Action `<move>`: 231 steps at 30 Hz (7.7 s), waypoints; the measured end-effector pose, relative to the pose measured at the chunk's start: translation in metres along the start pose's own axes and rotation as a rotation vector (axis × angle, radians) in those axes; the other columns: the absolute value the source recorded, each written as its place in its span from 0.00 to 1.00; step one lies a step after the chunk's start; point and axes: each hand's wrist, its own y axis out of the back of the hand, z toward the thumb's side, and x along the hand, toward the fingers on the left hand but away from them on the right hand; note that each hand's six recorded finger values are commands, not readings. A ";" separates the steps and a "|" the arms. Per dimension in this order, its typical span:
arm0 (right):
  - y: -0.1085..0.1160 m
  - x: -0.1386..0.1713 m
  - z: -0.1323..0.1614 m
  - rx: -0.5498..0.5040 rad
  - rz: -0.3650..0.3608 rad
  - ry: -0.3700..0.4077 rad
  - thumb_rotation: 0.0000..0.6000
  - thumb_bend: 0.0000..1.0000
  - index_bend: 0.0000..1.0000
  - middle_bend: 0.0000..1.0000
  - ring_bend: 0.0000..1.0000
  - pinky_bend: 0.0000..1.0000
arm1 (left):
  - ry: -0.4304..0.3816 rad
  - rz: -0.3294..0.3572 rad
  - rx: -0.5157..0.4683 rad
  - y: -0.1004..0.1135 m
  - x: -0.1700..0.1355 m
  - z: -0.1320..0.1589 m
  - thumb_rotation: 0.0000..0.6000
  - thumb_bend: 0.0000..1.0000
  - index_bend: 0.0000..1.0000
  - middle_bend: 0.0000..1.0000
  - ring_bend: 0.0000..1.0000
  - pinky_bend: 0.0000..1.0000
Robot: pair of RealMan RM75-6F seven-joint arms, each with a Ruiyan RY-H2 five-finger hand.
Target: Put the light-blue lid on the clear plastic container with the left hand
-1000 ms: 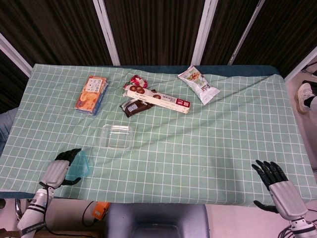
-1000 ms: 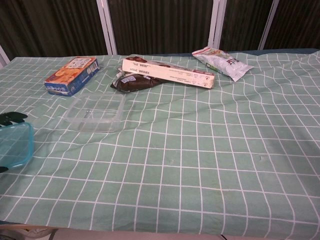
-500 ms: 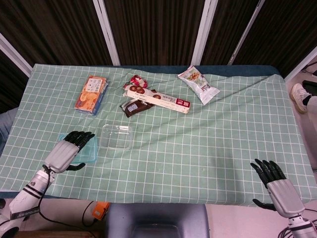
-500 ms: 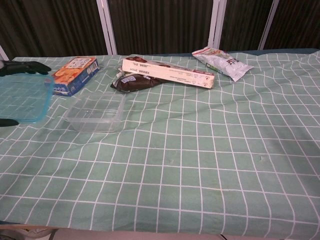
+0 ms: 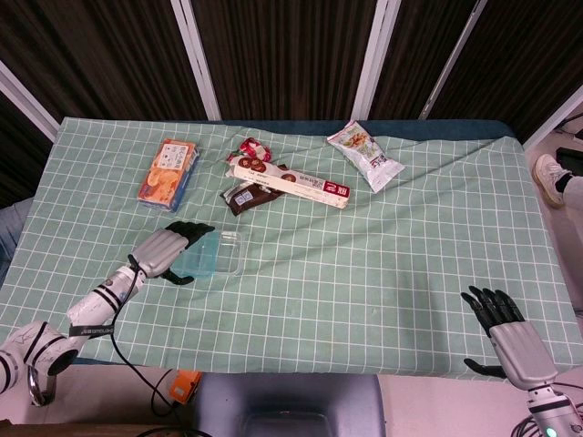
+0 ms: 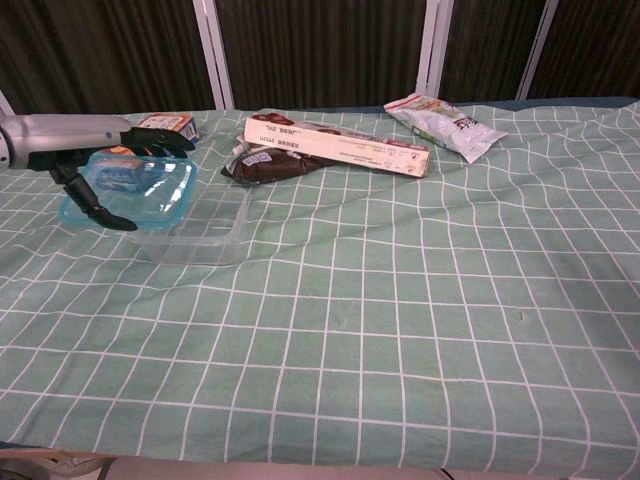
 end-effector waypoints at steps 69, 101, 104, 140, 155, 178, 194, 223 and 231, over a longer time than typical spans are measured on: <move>0.006 0.003 -0.001 -0.026 -0.002 0.021 1.00 0.18 0.01 0.16 0.00 0.00 | 0.033 -0.099 -0.027 -0.019 0.062 0.038 1.00 0.35 0.00 0.47 0.44 0.43; 0.006 0.003 -0.001 -0.027 -0.002 0.023 1.00 0.18 0.01 0.15 0.00 0.00 | 0.106 -0.158 -0.051 -0.029 0.059 0.020 1.00 0.28 0.00 0.11 0.02 0.07; 0.006 0.003 -0.001 -0.027 -0.002 0.023 1.00 0.18 0.01 0.15 0.00 0.00 | 0.124 -0.172 -0.053 -0.029 0.058 0.016 1.00 0.26 0.00 0.01 0.00 0.04; 0.008 0.004 -0.002 -0.036 -0.007 0.028 1.00 0.18 0.01 0.17 0.00 0.00 | 0.180 -0.104 -0.024 -0.017 0.054 0.021 1.00 0.19 0.00 0.00 0.00 0.00; 0.008 0.004 -0.001 -0.033 -0.008 0.030 1.00 0.18 0.01 0.18 0.00 0.00 | 0.145 -0.028 0.024 -0.008 0.038 0.031 1.00 0.21 0.00 0.01 0.00 0.00; 0.005 0.006 0.004 -0.023 -0.004 0.049 1.00 0.18 0.01 0.18 0.00 0.00 | 0.233 -0.016 0.140 -0.038 0.001 -0.004 1.00 0.38 0.00 0.08 0.00 0.00; 0.006 0.006 0.004 -0.024 -0.005 0.047 1.00 0.18 0.01 0.18 0.00 0.00 | 0.237 -0.052 0.135 -0.044 0.006 -0.004 1.00 0.45 0.00 0.15 0.00 0.00; 0.005 0.006 0.004 -0.024 -0.005 0.048 1.00 0.18 0.01 0.18 0.00 0.00 | 0.265 -0.134 0.139 -0.055 0.006 -0.007 1.00 0.52 0.00 0.23 0.00 0.00; 0.005 0.006 0.004 -0.023 -0.003 0.048 1.00 0.18 0.01 0.18 0.00 0.00 | 0.202 -0.003 0.141 -0.030 0.004 0.009 1.00 0.56 0.00 0.18 0.00 0.00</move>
